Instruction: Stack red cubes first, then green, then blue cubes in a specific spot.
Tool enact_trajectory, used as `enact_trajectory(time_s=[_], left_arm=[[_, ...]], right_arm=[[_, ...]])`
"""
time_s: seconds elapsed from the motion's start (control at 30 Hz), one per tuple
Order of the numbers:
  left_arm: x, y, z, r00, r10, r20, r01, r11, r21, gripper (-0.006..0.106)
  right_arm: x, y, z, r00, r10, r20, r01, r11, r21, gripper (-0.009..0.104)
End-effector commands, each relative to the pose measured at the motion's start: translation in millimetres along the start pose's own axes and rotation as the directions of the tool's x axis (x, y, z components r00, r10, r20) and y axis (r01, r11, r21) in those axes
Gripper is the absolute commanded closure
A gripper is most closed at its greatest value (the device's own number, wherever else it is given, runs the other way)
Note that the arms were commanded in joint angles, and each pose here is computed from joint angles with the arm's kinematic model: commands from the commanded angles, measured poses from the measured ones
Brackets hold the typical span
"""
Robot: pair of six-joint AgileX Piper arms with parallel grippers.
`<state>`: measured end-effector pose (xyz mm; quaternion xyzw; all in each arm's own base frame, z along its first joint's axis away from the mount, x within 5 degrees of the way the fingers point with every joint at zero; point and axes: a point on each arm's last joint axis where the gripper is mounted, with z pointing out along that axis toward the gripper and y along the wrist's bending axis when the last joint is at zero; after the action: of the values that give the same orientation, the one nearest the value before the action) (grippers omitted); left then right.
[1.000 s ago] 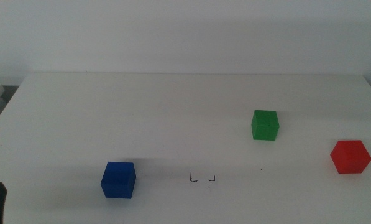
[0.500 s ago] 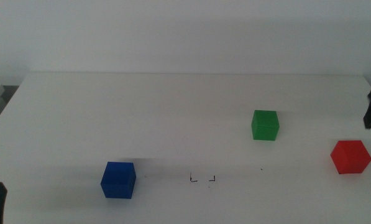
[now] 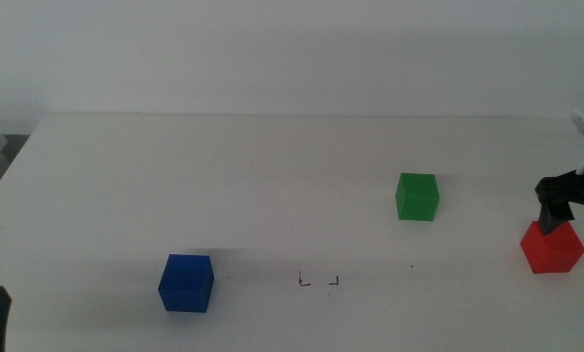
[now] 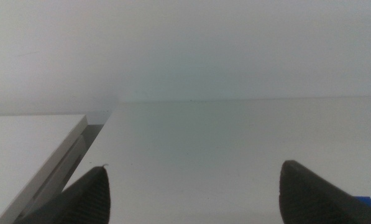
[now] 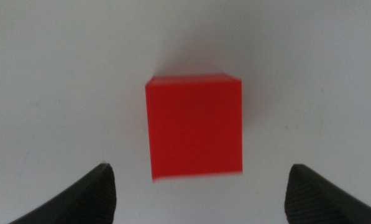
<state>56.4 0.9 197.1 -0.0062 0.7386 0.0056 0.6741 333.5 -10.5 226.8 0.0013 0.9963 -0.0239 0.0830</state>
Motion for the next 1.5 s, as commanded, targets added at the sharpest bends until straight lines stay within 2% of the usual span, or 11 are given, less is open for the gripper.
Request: enact_trajectory(time_s=[0.0, 0.27, 0.9, 1.07, 1.1, 1.13, 1.17, 1.33, 1.47], left_arm=[[-1.4, -0.2, -0.3, 1.000, 0.000, 0.017, 0.000, 1.000, 0.003, 0.009], [-1.4, -0.2, -0.3, 1.000, 0.000, 0.017, 0.000, 1.000, 0.003, 0.009], [-1.4, -0.2, -0.3, 1.000, 0.000, 0.017, 0.000, 1.000, 0.003, 0.009], [-1.4, -0.2, -0.3, 1.000, 0.000, 0.017, 0.000, 1.000, 0.003, 0.009], [-1.4, -0.2, -0.3, 1.000, 0.000, 0.017, 0.000, 1.000, 0.003, 0.009], [-1.4, -0.2, -0.3, 1.000, 0.000, 0.017, 0.000, 1.000, 0.003, 0.009], [-1.4, -0.2, -0.3, 1.000, 0.000, 0.017, 0.000, 1.000, 0.003, 0.009], [-1.4, -0.2, -0.3, 1.000, 0.000, 0.017, 0.000, 1.000, 0.003, 0.009], [-1.4, -0.2, -0.3, 1.000, 0.000, 0.017, 0.000, 1.000, 0.003, 0.009]], right_arm=[[-6.3, -3.0, 5.3, 0.999, -0.011, 0.032, 0.011, 1.000, 0.013, 0.004], [-15.2, -3.1, 21.5, 0.998, -0.022, 0.066, 0.021, 1.000, 0.021, 0.004], [-15.6, -2.1, 66.1, 0.998, -0.018, -0.057, 0.018, 1.000, 0.009, 0.004], [-15.2, -1.9, 71.9, 0.997, -0.019, -0.073, 0.019, 1.000, 0.008, 0.009], [-15.2, -1.9, 71.9, 0.997, -0.019, -0.073, 0.019, 1.000, 0.008, 0.013], [-15.2, -1.9, 71.9, 0.997, -0.008, -0.073, 0.009, 1.000, 0.009, 0.037], [-15.2, -1.9, 71.9, 0.997, -0.008, -0.073, 0.009, 1.000, 0.009, 0.043], [-14.9, -2.0, 70.3, 0.997, 0.028, -0.073, -0.027, 1.000, 0.012, 0.059], [-12.3, -0.3, 62.0, 0.994, 0.064, -0.085, -0.063, 0.998, 0.020, 0.060]])
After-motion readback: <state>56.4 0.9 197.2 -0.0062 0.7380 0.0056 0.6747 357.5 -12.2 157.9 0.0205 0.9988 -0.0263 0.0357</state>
